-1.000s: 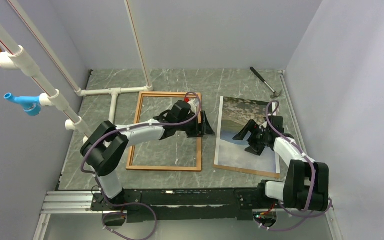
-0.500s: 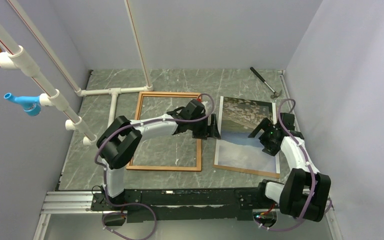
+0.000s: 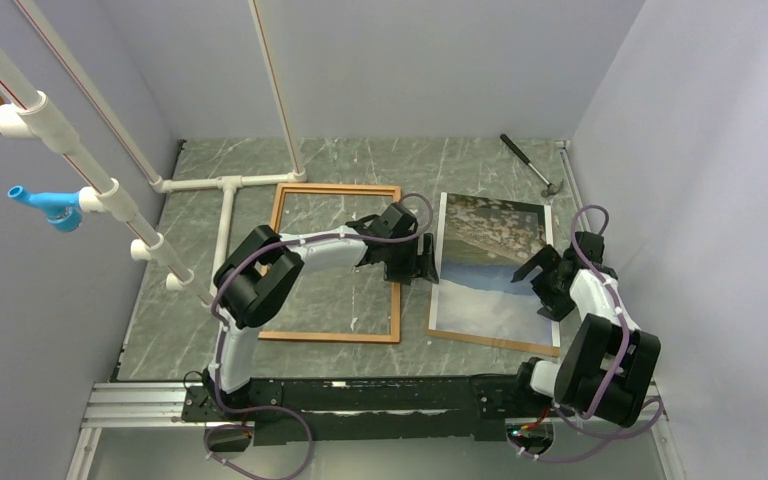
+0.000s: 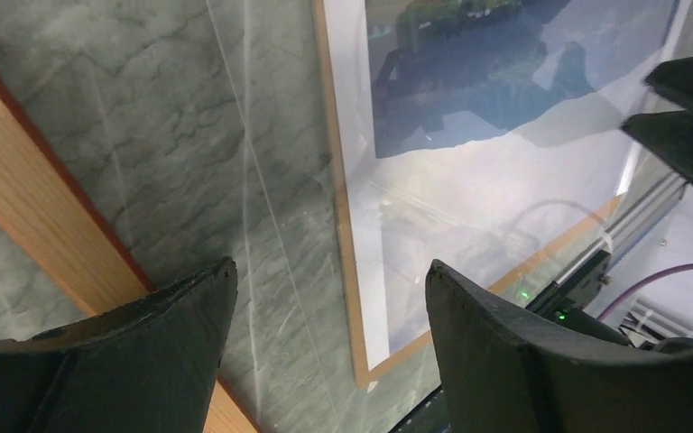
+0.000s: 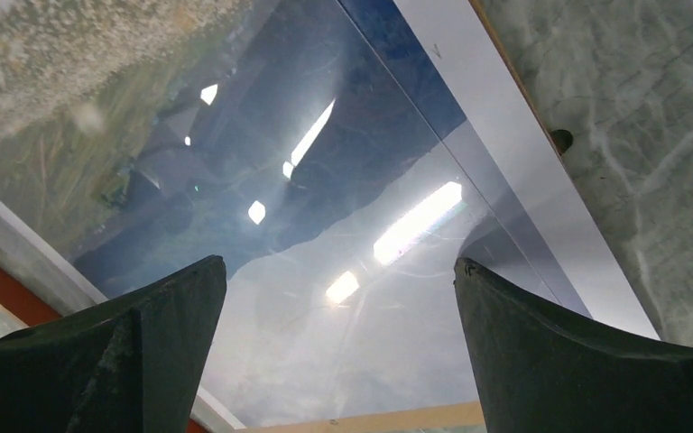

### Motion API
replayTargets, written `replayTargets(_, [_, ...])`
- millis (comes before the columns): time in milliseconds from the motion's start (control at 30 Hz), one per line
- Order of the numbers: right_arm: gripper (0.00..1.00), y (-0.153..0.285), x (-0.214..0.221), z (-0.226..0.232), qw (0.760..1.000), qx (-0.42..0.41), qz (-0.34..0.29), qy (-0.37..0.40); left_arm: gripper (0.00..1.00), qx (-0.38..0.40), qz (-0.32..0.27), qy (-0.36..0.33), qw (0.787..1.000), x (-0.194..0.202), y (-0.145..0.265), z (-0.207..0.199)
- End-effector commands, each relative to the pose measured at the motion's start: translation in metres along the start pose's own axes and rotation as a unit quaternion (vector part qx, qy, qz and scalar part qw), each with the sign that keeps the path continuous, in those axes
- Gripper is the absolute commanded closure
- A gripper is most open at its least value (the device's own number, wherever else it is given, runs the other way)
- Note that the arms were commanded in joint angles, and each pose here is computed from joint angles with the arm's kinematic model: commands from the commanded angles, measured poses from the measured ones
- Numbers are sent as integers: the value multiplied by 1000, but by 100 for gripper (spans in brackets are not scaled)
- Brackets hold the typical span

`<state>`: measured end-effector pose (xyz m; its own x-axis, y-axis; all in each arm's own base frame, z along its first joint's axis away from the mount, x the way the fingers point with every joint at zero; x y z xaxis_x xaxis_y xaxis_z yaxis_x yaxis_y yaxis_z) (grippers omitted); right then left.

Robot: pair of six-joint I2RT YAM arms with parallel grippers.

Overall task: Put the photo into the frame
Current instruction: Pick up the photo frame item at the center of the board.

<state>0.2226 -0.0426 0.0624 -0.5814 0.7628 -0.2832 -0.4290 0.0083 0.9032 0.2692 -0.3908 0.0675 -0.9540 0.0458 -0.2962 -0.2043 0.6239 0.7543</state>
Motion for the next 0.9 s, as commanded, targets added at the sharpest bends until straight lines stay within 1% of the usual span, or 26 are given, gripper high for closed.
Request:
replayTargets(0, [1,-13,15,7,998,-43,36,-8,19,27,1,15,1000,-3,-8,-5])
replayTargets(67, [1,-19,28,10,996,-65,61,-15,19,52,2,26,998,-1,-10,-5])
replayTargets(133, [1,-24,39,9,993,-75,83,-19,20,96,-15,33,995,-5,-10,-10])
replayTargets(300, [1,-30,49,9,990,-85,108,-20,21,178,-38,52,982,-11,-5,-15])
replayTargets(467, [1,-29,47,11,990,-90,106,-17,22,213,-56,37,975,-15,2,-25])
replayTargets(667, [0,-32,52,11,988,-98,120,-18,25,275,-87,4,958,-23,19,-46])
replayTargets(867, [1,-33,56,11,986,-102,127,-20,29,321,-95,-27,942,-22,35,-61])
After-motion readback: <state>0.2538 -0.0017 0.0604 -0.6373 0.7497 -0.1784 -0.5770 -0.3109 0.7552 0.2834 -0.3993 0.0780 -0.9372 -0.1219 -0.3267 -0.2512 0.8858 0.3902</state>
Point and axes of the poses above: each gripper's point midway between its finger pads, its own y axis back along the fingers, its own z axis along the line the jaws close on, x = y × z, the point moved 3 cm from there along y, back along the fingers, and after that the axes turned 1 degree about y, right-handed, at the moved point
